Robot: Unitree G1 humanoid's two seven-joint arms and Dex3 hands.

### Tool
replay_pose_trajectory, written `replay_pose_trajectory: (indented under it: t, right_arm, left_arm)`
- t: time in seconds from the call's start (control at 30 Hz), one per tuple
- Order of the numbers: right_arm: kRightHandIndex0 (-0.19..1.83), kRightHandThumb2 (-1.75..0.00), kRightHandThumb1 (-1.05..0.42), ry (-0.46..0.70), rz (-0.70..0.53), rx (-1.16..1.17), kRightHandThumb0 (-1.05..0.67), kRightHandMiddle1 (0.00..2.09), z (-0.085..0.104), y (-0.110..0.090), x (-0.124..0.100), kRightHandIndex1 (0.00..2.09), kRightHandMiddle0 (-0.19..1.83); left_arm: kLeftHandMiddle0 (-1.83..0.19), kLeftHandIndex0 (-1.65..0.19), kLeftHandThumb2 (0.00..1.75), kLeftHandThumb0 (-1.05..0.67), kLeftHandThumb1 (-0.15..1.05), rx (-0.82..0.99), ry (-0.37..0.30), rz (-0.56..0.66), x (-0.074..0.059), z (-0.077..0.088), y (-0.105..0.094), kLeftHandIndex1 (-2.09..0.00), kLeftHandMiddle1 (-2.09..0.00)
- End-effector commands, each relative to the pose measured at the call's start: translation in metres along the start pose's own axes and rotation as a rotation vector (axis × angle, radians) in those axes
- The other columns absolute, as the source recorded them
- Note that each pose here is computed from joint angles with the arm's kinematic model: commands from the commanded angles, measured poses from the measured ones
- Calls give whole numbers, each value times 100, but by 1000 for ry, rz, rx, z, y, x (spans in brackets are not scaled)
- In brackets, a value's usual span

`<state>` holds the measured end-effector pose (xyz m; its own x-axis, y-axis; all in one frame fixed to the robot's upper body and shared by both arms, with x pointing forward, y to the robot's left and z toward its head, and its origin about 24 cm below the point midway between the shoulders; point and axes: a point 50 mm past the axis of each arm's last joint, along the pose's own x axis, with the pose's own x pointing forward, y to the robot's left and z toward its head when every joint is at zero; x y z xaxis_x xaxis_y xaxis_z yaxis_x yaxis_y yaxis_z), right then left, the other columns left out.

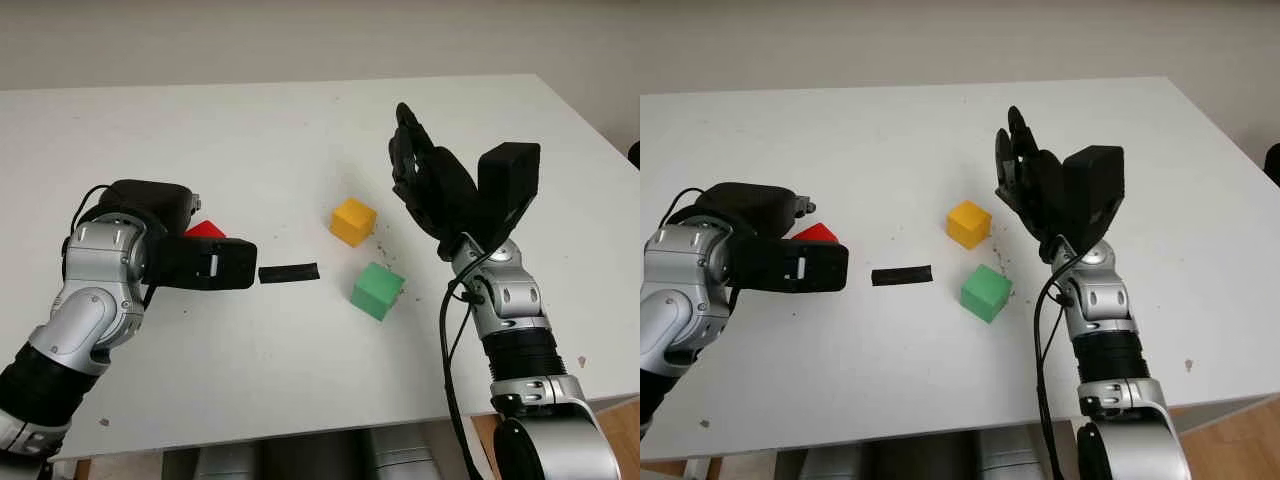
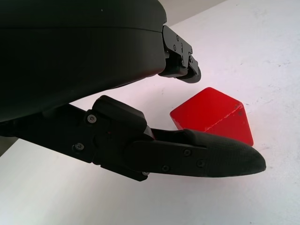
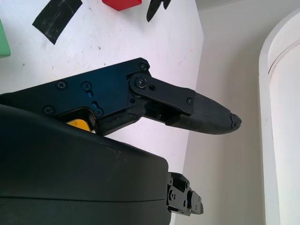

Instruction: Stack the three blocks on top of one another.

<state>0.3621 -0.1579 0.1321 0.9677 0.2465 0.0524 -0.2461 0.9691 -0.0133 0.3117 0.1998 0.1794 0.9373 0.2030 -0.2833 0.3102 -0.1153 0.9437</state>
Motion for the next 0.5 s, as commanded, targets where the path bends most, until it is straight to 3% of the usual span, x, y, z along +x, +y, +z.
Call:
replay_pose_trajectory:
  t: [0.0, 0.27, 0.33, 0.47]
  right_arm:
    - [-19, -75, -105, -25, -2, -3, -73, 0, 4, 0, 0, 0, -19]
    - [-19, -75, -105, -25, -5, -2, -73, 0, 4, -1, -1, 0, -19]
    - [-19, -75, -105, -22, -4, -1, -73, 0, 4, -1, -1, 0, -19]
    - [-19, -75, -105, -25, 0, -4, -73, 0, 4, -1, -1, 0, -19]
  left_arm:
    - [-12, -15, 33, -104, 105, -7, 6, -7, 0, 1, -3, -16, -5]
    - [-15, -23, 34, -105, 105, 3, 1, -9, 0, 4, -4, -29, -6]
    - [-16, -7, 32, -104, 105, 6, 0, -3, 0, 5, -5, -70, -6]
    - [-22, 3, 27, -101, 105, -6, 4, 11, 2, 5, -7, -104, -7]
